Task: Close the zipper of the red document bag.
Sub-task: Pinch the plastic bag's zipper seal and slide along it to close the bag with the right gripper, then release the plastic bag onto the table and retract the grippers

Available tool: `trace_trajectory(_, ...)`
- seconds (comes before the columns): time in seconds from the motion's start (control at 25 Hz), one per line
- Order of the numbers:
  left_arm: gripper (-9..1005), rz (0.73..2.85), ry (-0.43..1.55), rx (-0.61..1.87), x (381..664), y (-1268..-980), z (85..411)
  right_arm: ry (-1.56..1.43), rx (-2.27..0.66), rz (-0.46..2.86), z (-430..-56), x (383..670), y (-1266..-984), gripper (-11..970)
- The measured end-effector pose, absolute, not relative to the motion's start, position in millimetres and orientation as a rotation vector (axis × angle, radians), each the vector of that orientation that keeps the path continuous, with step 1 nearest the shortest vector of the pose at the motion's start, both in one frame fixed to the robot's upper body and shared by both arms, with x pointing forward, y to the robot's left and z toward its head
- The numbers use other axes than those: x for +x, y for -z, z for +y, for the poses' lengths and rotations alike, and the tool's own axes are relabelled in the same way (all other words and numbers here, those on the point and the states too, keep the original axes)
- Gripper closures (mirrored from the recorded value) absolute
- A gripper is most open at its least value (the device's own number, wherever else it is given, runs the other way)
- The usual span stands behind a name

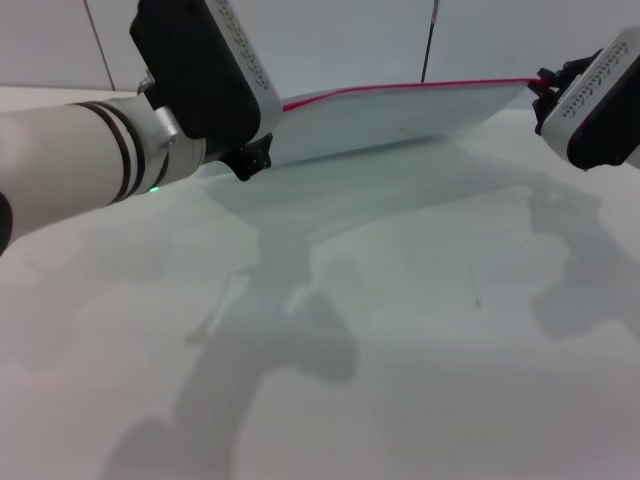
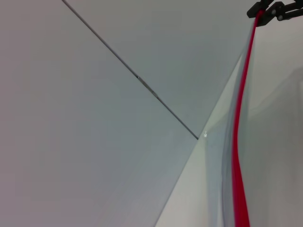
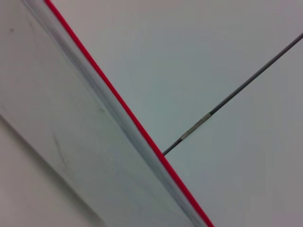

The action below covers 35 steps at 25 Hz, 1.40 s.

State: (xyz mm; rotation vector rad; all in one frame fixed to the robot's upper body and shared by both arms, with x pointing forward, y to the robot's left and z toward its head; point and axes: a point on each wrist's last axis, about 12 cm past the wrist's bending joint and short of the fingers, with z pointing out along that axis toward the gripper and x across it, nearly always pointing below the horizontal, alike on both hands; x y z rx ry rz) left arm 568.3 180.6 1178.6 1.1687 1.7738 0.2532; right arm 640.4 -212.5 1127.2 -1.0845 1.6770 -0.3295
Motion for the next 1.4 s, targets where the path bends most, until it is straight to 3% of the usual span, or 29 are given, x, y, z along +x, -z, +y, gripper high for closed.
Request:
trace_trajectory(0.24,835,1.749,-0.261,1.152,573,-1180,181,0.339,-1.088,1.688,-215,641,-1125,863)
trace_trajectory(0.64,830,1.66,-0.257,1.12,578,-1176,174,0.336,-1.076,1.693,-215,643,-1125,755)
trace_trajectory(0.88,576,1.646,-0.252,1.106,579,-1177,173,0.341,-1.038,1.699,-221,644,-1127,526)
trace_trajectory(1.2,270,1.627,-0.225,1.02,581,-1178,176,0.317,-0.879,1.659,-221,635,-1127,530)
trace_trajectory(1.4,276,1.579,-0.181,0.849,581,-1175,189,0.273,-0.733,1.6,-212,623,-1126,532)
